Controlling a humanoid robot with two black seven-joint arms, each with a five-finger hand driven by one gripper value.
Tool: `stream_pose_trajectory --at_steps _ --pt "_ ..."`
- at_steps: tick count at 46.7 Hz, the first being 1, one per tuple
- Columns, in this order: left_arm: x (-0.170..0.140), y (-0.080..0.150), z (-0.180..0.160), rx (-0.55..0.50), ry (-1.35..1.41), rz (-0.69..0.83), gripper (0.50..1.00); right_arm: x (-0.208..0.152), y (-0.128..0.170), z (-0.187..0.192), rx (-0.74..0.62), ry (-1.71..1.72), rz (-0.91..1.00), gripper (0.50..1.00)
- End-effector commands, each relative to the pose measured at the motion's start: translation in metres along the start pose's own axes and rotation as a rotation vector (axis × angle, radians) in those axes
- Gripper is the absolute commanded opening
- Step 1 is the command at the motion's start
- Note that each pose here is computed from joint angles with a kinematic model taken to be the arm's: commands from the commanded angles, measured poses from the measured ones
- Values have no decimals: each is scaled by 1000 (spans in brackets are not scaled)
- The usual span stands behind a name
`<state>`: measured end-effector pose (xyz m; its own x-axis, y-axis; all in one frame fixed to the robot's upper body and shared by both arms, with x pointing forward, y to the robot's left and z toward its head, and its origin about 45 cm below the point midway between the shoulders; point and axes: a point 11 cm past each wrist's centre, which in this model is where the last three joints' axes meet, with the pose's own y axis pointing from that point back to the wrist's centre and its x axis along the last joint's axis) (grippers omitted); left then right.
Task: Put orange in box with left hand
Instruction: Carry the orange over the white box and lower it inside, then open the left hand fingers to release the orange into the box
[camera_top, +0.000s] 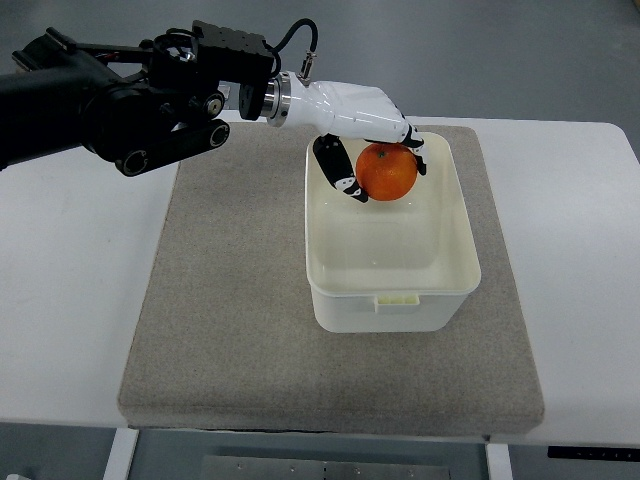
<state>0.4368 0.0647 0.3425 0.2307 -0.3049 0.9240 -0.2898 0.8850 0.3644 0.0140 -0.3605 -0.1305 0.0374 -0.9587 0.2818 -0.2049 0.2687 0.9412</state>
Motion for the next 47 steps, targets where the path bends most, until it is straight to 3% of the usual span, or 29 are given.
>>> stream_pose_trajectory --at_steps 1,27,37,47 --pt "-6 -5 6 -21 -1 -15 500 0 0 0 -1 -1 0 926" --pt "-29 -12 19 -67 32 -47 500 0 0 0 -1 -1 0 926" --pt "-30 -12 21 -74 45 -45 715 0 0 0 -1 0 -1 926" --pt "-37 -13 21 -75 57 -50 765 0 0 0 -1 0 1 926"
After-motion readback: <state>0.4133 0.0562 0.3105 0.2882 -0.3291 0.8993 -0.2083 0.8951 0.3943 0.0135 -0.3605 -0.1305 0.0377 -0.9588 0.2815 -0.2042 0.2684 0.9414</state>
